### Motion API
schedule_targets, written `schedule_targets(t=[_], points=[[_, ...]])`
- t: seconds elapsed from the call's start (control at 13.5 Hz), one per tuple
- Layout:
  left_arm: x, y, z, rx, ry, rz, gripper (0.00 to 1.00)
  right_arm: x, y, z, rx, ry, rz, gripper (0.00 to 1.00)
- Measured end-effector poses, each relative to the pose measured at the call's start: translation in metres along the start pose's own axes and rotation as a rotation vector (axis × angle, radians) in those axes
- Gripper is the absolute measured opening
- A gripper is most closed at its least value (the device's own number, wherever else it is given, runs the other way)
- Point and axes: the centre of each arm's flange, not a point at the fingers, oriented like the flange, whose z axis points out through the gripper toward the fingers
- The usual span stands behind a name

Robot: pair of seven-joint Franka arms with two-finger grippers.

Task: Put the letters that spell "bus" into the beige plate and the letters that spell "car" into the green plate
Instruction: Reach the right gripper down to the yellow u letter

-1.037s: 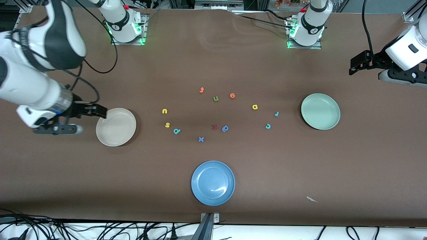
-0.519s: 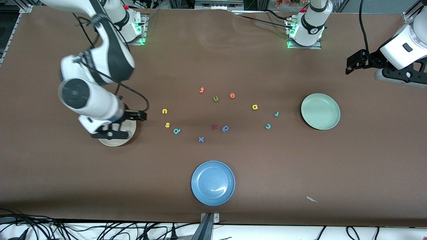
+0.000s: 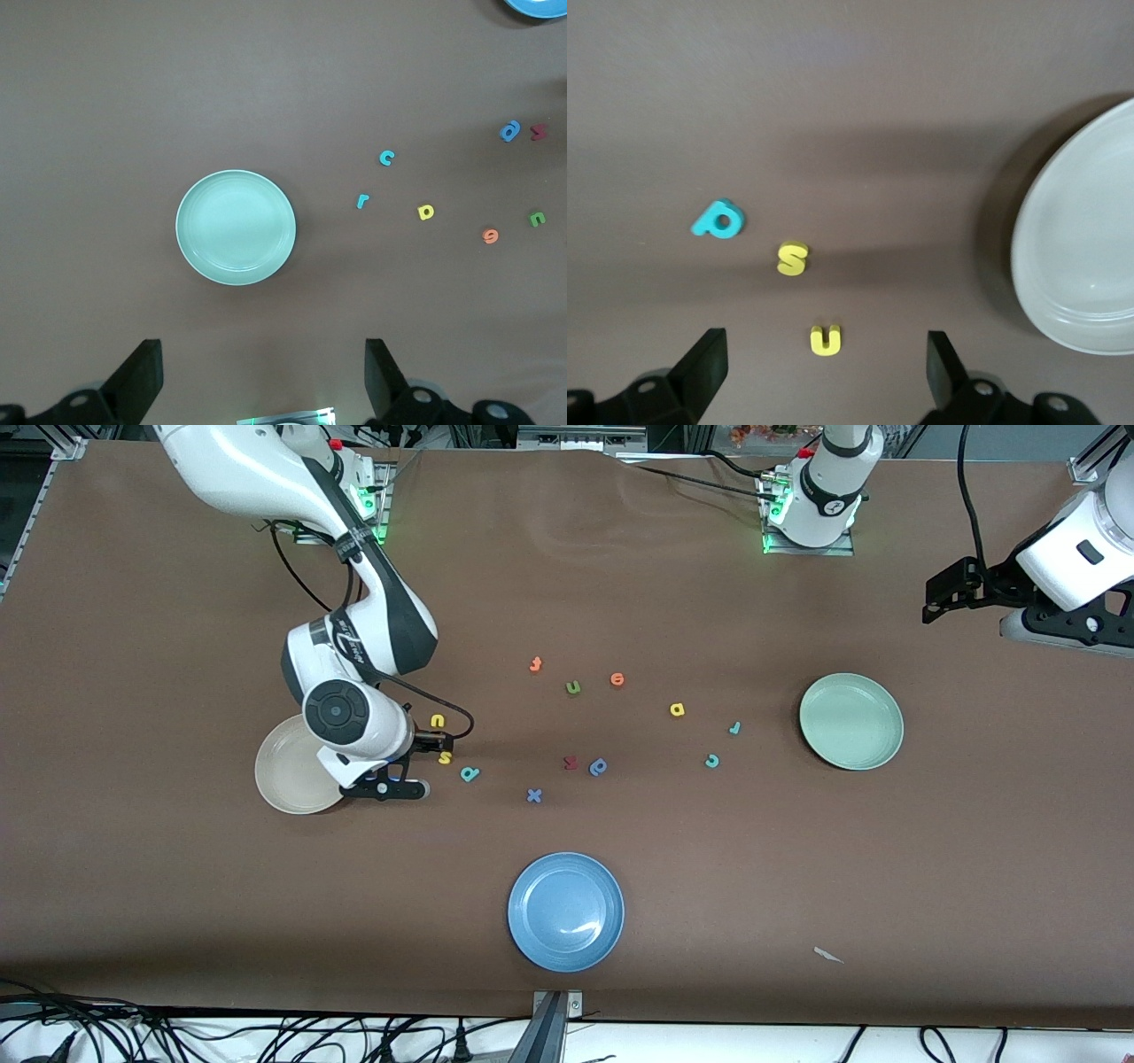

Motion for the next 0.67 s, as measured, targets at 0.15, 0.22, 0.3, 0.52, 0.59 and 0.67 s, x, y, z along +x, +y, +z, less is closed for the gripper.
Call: schedule_targets(t=[0.15, 0.22, 0.3, 0.52, 0.59, 0.67], points=[[0.000, 0.000, 0.000, 0.000, 0.000, -0.001, 1.00, -0.011, -0.004, 0.026, -0.010, -0.015, 0.022, 1.00], [0.000, 0.000, 0.000, 0.000, 0.000, -0.001, 1.00, -0.017, -0.007, 0.037, -0.015, -0.021, 0.024, 1.00], [0.000, 0.000, 0.000, 0.000, 0.000, -0.001, 1.00, -0.022, -0.009, 0.047, -0.016, -0.021, 0.021, 1.00], [0.000, 0.000, 0.000, 0.000, 0.000, -0.001, 1.00, -0.036, -0.015, 0.073, -0.003, -0.006, 0.002, 0.99], [0.000, 0.000, 0.000, 0.000, 0.000, -0.001, 1.00, -0.039, -0.017, 0.078, 0.001, 0.000, -0.008, 0.96], [0.000, 0.000, 0.000, 0.000, 0.000, -0.001, 1.00, -0.041, -0.017, 0.081, 0.003, 0.000, -0.021, 0.95]])
